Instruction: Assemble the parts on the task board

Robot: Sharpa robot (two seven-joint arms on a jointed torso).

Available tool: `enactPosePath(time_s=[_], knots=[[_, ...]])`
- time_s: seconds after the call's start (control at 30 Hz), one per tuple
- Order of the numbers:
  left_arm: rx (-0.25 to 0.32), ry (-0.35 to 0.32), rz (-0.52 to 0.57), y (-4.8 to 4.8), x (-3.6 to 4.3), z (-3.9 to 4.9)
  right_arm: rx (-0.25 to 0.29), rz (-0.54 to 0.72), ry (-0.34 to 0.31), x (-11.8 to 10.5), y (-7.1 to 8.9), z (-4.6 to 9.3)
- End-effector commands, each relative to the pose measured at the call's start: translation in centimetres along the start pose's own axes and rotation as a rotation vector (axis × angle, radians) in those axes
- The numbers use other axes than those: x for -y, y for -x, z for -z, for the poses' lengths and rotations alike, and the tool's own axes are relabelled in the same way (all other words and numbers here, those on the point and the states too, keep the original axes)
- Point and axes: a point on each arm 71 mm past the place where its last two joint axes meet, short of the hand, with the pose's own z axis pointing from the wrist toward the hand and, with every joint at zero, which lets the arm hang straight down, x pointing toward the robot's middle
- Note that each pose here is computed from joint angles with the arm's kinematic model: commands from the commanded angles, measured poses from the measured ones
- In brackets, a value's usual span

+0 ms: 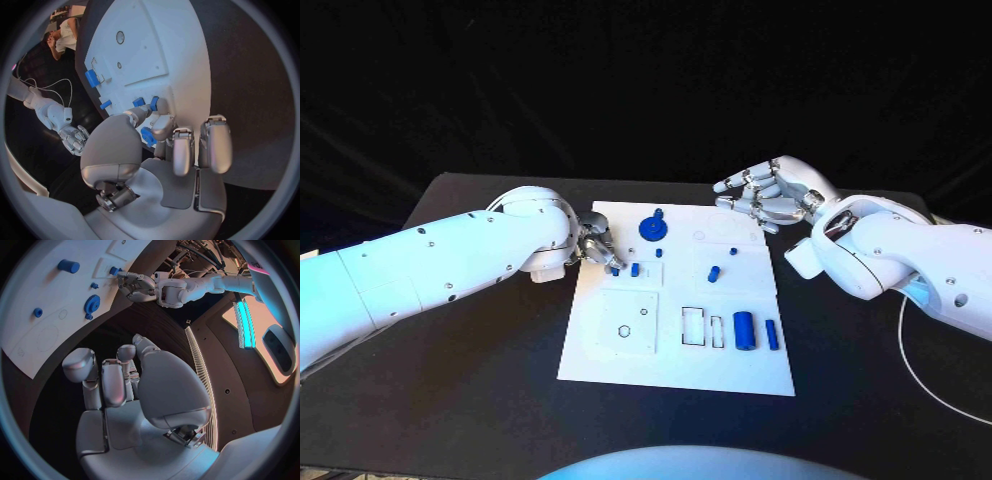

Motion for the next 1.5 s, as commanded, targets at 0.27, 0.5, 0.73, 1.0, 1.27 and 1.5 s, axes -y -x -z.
enactPosePath(time_s=[0.27,0.5,0.73,1.0,1.27,1.5], knots=[[-0.019,0.026,0.002,-0.26,-0.32,-0.12,-0.016,0.001,0.005,0.0,-0.2,0.0],[0.036,0.025,0.033,0.11,-0.5,0.07,-0.015,0.001,0.005,0.0,-0.2,0.0],[0.13,-0.004,0.137,0.91,-0.92,0.8,-0.017,0.001,0.005,0.1,-0.2,0.1],[0.203,-0.16,0.35,2.21,-0.62,1.6,-0.016,0.001,0.004,0.1,-0.2,0.1],[0.258,-0.342,0.221,2.48,1.37,1.45,-0.014,0.002,0.003,0.1,-0.1,0.1],[0.373,-0.439,-0.008,2.04,3.56,0.55,-0.016,0.001,0.005,0.1,-0.2,0.0]])
